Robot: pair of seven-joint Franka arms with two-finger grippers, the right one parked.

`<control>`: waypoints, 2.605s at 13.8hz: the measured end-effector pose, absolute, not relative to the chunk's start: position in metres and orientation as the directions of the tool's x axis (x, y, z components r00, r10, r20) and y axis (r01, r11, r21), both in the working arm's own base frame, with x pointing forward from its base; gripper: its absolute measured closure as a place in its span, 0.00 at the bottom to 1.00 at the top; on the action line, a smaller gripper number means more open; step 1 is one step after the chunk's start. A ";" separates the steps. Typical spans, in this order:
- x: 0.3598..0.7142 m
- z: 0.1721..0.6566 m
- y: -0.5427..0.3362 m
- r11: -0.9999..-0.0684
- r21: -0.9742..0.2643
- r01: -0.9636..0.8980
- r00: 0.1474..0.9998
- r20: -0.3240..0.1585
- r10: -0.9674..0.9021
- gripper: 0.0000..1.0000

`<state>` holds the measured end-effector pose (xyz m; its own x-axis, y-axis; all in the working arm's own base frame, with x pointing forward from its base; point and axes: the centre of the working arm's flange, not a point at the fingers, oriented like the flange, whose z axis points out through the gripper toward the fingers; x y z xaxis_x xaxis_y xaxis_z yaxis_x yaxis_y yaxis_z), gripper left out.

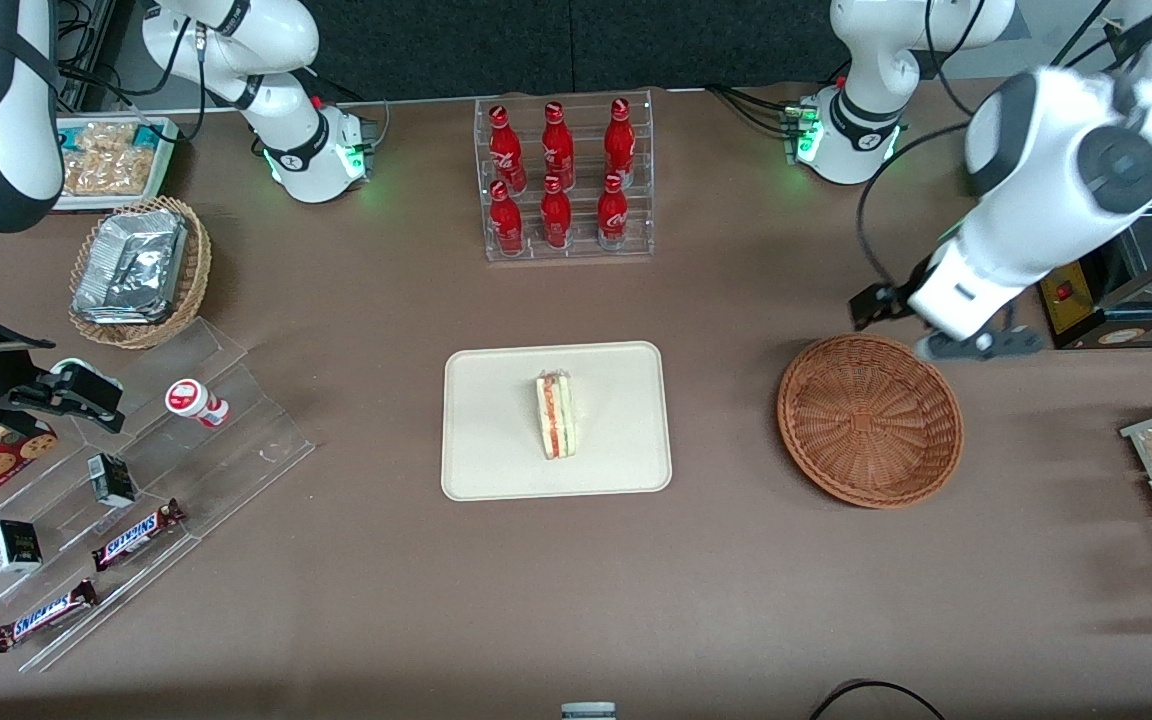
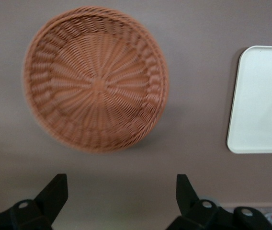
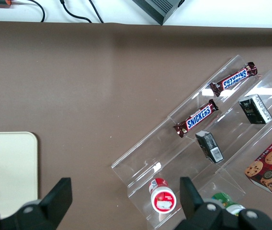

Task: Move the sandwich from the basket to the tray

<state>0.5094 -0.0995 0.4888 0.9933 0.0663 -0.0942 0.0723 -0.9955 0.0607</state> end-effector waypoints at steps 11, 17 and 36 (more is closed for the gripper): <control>0.496 0.597 -0.057 -0.999 0.052 -0.012 0.999 -0.041 -0.014 0.00; 0.508 0.608 -0.055 -1.000 0.026 -0.018 1.000 -0.001 -0.018 0.00; 0.515 0.634 -0.054 -1.000 0.024 -0.015 0.997 0.080 -0.013 0.00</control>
